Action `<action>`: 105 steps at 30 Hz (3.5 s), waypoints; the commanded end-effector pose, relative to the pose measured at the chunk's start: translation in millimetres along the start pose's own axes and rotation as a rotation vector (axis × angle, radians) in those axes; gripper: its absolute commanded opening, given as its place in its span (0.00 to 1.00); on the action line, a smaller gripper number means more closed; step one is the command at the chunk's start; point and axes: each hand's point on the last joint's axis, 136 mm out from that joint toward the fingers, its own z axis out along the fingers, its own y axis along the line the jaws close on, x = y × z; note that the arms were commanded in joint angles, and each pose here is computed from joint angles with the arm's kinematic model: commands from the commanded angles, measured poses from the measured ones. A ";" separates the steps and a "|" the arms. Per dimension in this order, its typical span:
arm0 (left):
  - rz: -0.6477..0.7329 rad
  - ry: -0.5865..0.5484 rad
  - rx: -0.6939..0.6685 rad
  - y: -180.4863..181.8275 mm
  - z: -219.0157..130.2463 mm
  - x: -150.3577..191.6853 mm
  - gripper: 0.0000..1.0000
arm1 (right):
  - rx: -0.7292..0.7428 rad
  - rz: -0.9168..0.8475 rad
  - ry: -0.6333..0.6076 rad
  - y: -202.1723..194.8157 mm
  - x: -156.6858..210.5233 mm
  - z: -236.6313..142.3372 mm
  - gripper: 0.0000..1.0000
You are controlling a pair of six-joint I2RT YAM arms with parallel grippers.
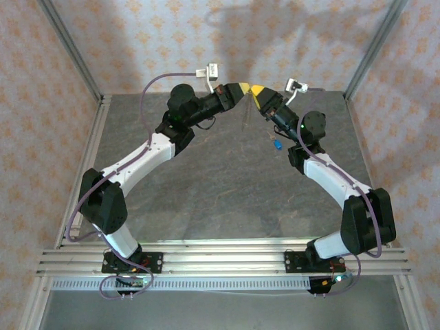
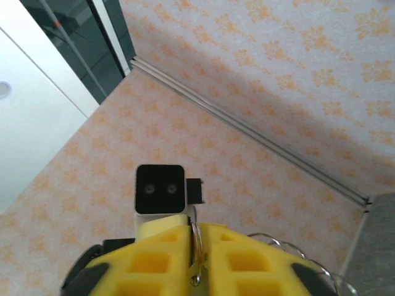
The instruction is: Put the keys on the keyring
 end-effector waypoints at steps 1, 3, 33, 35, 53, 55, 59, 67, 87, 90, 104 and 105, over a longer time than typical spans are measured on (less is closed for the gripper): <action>0.090 0.022 0.039 -22.0 2.1 -0.8 0.00 | -0.005 -0.070 0.015 24.4 -1.5 -4.6 0.34; 0.108 0.035 0.033 -21.1 1.2 -1.3 0.00 | 0.030 -0.087 0.009 24.3 -6.5 -11.7 0.42; 0.297 0.433 0.159 -34.4 -2.3 13.2 0.00 | 0.065 -0.214 0.169 41.5 -0.9 -40.9 0.37; 0.294 0.440 0.163 -34.7 -2.3 14.9 0.00 | 0.062 -0.210 0.161 40.4 -2.9 -38.8 0.37; 0.303 0.451 0.185 -41.7 -4.6 16.7 0.00 | 0.034 -0.191 0.179 36.2 4.4 -16.7 0.26; 0.302 0.452 0.183 -41.0 -4.6 17.3 0.00 | 0.036 -0.188 0.181 34.8 5.6 -16.9 0.20; 0.305 0.448 0.181 -41.0 -4.2 16.4 0.00 | 0.046 -0.191 0.182 32.0 7.9 -19.9 0.13; 0.297 0.411 0.141 -38.6 -1.2 8.7 0.00 | 0.072 -0.204 0.164 27.6 9.4 -26.6 0.00; 0.061 -0.046 -0.019 -17.8 -7.1 -25.5 0.44 | -0.054 -0.154 -0.050 46.4 -17.7 -17.3 0.00; 0.056 -0.063 -0.008 -19.9 -5.0 -26.6 0.41 | -0.071 -0.146 -0.055 47.4 -17.0 -15.8 0.00; 0.086 -0.084 -0.052 -21.3 -8.3 -28.0 0.50 | -0.056 -0.143 -0.075 38.1 -16.1 -18.0 0.00; 0.090 -0.084 -0.053 -22.8 -9.0 -28.3 0.50 | -0.055 -0.142 -0.074 37.5 -15.8 -18.2 0.00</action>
